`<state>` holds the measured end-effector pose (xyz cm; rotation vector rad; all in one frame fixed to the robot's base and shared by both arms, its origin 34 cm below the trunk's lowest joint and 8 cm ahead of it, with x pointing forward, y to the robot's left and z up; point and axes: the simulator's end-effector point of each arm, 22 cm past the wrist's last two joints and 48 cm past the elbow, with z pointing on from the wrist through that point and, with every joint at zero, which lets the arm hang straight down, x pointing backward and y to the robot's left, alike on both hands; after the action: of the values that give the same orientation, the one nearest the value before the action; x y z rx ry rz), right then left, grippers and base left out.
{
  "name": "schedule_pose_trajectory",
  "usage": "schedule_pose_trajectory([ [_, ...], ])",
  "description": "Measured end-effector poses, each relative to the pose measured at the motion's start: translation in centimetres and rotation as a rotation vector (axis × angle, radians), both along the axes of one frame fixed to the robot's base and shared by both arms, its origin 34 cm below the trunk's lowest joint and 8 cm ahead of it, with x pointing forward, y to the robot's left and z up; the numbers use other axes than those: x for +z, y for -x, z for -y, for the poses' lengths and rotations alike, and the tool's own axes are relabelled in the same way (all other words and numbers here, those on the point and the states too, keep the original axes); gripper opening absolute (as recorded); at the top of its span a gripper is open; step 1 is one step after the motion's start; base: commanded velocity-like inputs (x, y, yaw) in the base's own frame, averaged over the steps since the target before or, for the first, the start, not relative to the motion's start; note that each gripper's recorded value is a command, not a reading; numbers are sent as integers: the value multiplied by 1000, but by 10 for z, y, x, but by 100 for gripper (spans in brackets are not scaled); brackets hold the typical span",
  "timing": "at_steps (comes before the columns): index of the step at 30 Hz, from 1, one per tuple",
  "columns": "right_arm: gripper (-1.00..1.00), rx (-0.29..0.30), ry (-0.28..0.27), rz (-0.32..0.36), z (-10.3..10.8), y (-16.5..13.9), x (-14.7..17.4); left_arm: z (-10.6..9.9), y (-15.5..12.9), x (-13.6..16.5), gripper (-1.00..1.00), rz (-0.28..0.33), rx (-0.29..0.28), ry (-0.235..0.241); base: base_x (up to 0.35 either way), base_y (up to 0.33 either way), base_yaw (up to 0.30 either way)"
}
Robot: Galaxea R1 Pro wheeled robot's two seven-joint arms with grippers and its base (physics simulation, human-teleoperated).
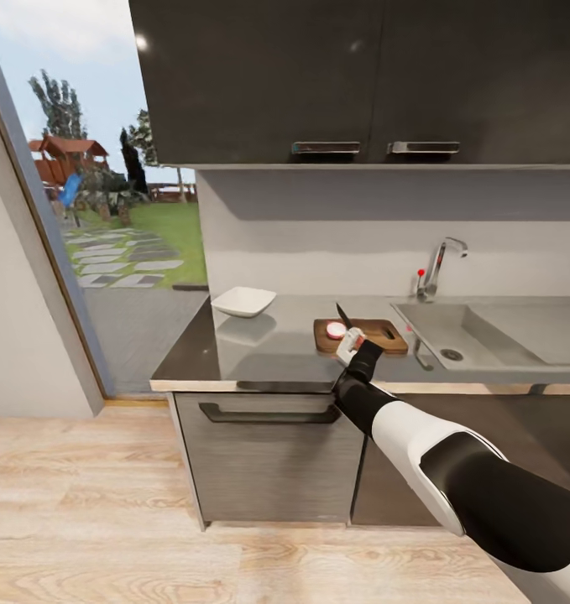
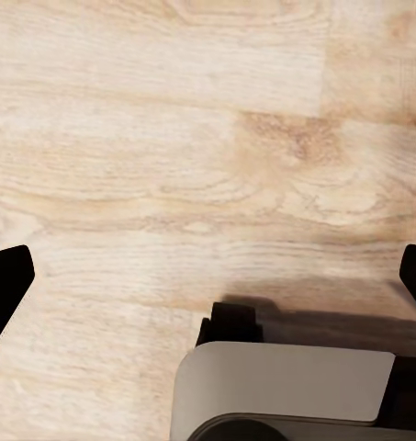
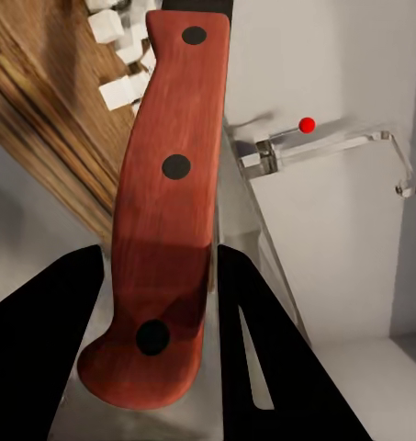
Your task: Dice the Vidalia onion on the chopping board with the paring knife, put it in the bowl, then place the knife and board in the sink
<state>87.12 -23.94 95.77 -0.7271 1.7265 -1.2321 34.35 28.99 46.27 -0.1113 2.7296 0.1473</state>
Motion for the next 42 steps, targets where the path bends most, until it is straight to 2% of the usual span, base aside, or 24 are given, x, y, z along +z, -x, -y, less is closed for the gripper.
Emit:
schedule_pose_trajectory([
  [12,-100,3,-2,-21,-1,5,-15,-1,0,0,100,0,0,-1,5,25,0],
  [13,-100,20,-34,-74,-5,6,-29,-1,0,0,100,0,0,-1,0,0,0],
  [21,-100,24,-25,-71,-6,6,-27,-1,0,0,100,0,0,-1,0,0,0],
  [26,-100,31,-25,-37,-10,2,-15,-1,0,0,100,0,0,-1,0,0,0],
  [30,-100,27,-16,48,-14,-3,13,0,0,0,100,0,-1,0,0,0,0],
  [34,-100,39,-33,123,-24,-9,44,0,0,0,100,0,-1,0,0,0,0],
  [37,-100,62,-67,204,-39,-14,81,0,0,0,100,0,-1,0,0,0,0],
  [39,-100,49,-90,226,-29,-15,91,0,0,0,100,0,-1,0,0,0,0],
  [40,-100,23,-134,227,-17,-16,90,0,0,0,100,0,-1,0,0,0,0],
  [42,-100,-56,-318,203,18,-17,77,0,0,0,100,-2,-1,1,0,0,0],
])
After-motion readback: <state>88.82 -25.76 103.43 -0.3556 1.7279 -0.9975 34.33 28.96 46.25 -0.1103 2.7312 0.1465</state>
